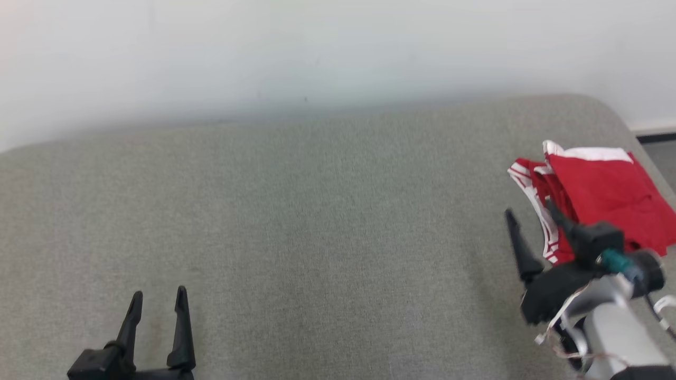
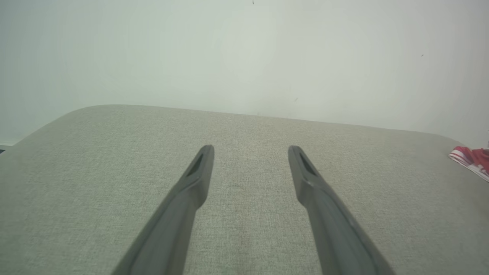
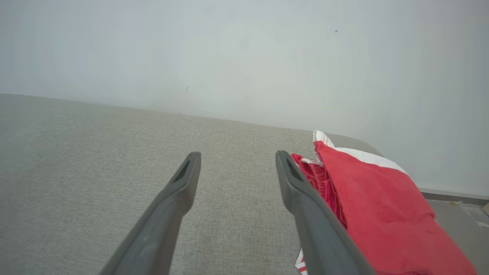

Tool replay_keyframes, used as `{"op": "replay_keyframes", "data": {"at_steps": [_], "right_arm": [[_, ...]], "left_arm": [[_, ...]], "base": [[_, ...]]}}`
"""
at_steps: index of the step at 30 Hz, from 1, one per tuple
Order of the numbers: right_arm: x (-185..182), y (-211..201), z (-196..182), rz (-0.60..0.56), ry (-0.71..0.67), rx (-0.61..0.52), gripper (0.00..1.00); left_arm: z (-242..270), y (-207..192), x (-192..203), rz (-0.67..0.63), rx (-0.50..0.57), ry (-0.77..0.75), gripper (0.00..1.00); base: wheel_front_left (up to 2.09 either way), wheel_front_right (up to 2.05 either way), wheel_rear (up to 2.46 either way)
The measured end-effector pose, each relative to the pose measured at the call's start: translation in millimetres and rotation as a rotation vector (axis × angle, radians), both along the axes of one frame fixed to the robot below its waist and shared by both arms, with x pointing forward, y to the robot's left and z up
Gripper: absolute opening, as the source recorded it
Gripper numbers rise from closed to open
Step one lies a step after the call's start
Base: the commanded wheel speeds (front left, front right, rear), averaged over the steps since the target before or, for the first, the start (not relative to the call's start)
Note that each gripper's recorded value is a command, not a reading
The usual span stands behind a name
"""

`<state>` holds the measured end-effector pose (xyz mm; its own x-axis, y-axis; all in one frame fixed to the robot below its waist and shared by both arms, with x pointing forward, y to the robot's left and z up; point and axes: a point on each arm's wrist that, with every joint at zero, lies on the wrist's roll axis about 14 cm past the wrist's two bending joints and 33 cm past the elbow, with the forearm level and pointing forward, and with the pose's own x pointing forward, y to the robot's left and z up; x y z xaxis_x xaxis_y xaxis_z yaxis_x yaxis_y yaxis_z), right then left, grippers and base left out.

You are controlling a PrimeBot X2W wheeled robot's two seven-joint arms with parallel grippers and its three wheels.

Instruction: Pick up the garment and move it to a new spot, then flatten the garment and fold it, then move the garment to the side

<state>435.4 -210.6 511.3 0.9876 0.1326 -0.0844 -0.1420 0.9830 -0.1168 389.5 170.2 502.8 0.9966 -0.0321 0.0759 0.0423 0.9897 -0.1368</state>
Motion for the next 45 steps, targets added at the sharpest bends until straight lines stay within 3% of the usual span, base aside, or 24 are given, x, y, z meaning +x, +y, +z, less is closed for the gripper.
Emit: {"op": "replay_keyframes", "data": {"at_steps": [13,45], "right_arm": [[-55,61,2,0.059,-0.069,0.173,1.0],[-76,58,-4,-0.001,-0.065,0.258,1.0]], "left_arm": [[7,30,-37,0.092,0.009,-0.02,1.0],[7,32,-48,0.089,0.029,-0.023,1.0]], "base": [[0.0,0.0,0.0],[0.0,0.0,0.0]]}}
